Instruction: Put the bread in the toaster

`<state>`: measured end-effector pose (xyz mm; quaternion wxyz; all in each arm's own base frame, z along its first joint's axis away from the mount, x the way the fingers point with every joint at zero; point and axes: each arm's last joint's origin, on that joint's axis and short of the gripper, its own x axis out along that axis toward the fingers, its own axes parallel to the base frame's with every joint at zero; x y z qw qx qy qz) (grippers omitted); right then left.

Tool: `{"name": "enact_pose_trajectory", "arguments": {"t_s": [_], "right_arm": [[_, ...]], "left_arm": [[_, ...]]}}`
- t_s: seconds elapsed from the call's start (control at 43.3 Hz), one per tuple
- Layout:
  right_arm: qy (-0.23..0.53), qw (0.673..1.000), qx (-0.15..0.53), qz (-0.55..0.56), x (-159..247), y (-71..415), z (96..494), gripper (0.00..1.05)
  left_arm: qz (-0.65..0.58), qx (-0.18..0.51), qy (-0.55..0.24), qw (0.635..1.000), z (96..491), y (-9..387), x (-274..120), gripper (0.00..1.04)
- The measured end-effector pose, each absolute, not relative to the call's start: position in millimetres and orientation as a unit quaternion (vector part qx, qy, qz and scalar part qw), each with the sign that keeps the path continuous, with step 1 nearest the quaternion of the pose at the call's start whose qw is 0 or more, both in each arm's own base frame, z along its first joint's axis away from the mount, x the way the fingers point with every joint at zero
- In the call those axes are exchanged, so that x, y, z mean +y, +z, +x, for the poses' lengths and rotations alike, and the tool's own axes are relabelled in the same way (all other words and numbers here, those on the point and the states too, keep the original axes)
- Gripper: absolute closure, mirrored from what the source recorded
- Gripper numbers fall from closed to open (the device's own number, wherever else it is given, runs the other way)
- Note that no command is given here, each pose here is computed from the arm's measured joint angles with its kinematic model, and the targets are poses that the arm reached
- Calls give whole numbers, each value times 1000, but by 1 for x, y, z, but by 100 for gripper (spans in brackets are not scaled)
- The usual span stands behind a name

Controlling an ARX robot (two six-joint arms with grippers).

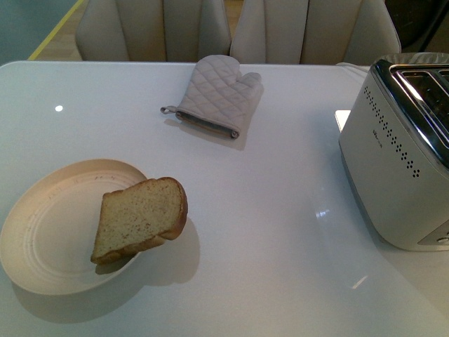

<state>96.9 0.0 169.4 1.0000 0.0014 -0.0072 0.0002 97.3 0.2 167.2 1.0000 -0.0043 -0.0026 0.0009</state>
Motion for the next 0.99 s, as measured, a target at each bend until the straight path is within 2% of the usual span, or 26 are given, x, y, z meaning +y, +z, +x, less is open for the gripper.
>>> {"name": "enact_pose_trajectory", "arguments": {"t_s": [0.416, 0.439, 0.531, 0.577, 0.762, 0.993], "right_arm": [[0, 1000, -7, 1, 0, 169, 97, 9], [0, 1000, -7, 1, 0, 169, 97, 9], [1, 1000, -7, 1, 0, 169, 97, 9], [0, 1000, -7, 1, 0, 169, 97, 9], [0, 1000, -7, 1, 0, 169, 97, 9], [0, 1000, -7, 1, 0, 169, 97, 9]], "left_arm": [[-4, -3, 1, 1000, 97, 167, 0, 7], [-16, 18, 7, 1000, 98, 166, 0, 7], [-122, 208, 46, 969, 102, 171, 0, 7], [-163, 236, 55, 956, 109, 173, -1, 7], [-211, 227, 50, 950, 150, 182, 4, 7], [-214, 233, 82, 945, 211, 161, 19, 7]]}}
